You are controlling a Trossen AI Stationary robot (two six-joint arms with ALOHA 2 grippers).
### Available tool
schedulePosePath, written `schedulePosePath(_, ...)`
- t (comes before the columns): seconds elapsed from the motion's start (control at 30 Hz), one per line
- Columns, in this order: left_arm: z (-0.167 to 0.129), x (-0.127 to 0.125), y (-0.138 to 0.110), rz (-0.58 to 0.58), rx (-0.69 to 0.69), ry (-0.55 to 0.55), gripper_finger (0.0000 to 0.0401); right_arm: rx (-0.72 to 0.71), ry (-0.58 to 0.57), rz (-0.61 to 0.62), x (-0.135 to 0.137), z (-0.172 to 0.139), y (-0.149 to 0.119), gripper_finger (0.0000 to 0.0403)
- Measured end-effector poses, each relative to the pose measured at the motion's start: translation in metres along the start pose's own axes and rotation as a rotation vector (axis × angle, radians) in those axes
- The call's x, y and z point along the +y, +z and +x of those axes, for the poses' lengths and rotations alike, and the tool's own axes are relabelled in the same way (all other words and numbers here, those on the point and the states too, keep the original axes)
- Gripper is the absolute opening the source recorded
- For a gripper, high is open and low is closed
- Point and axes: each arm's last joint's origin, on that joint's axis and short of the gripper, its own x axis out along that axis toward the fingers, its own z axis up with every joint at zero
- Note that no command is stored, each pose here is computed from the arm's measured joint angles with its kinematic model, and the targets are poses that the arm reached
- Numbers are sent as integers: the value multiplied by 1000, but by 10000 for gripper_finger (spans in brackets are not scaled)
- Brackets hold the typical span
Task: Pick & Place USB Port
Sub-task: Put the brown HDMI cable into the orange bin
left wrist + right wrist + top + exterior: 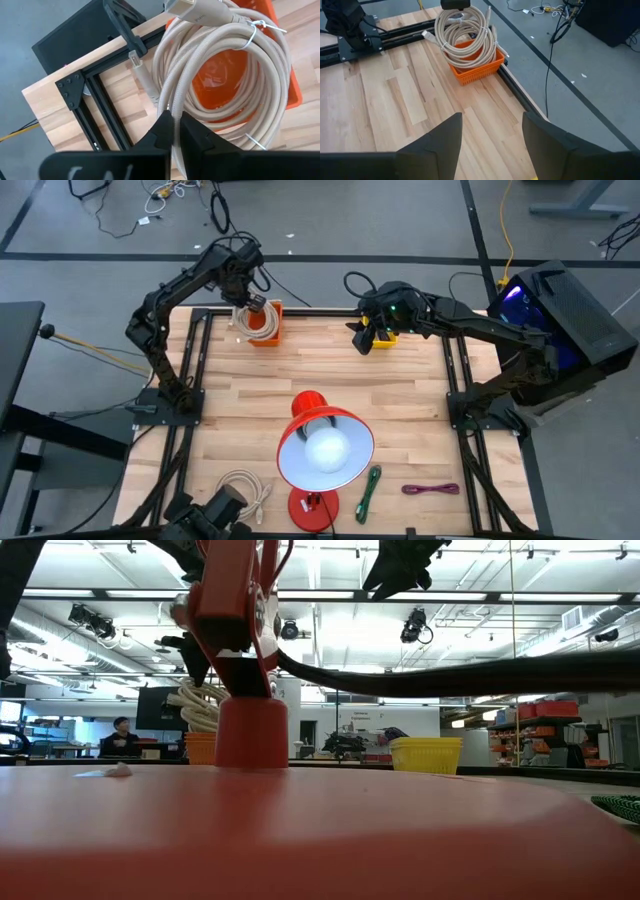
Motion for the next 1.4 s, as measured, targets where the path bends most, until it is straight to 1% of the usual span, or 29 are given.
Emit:
schedulePosePath(0.53, 0, 0, 0, -8, 4, -11, 27, 1, 10, -1, 0, 0, 0, 208)
schedulePosePath(0.63, 0, 0, 0, -14, 5, -12, 39, 3, 19, -1, 0, 0, 0, 208)
schedulePosePath(0.87, 2, 12, -3, -39, 58, -2, 85, 13, 18, -3, 0, 0, -1, 208)
schedulePosePath(1.0, 3, 15, -2, -51, 54, -2, 102, 13, 16, -3, 0, 0, -1, 208)
schedulePosePath(1.17, 3, 13, 0, -54, 30, -22, 107, 12, 17, -4, 0, 0, -1, 208)
schedulePosePath(1.4, 3, 14, 3, -52, 7, -17, 108, 13, 15, -4, 0, 0, -1, 208)
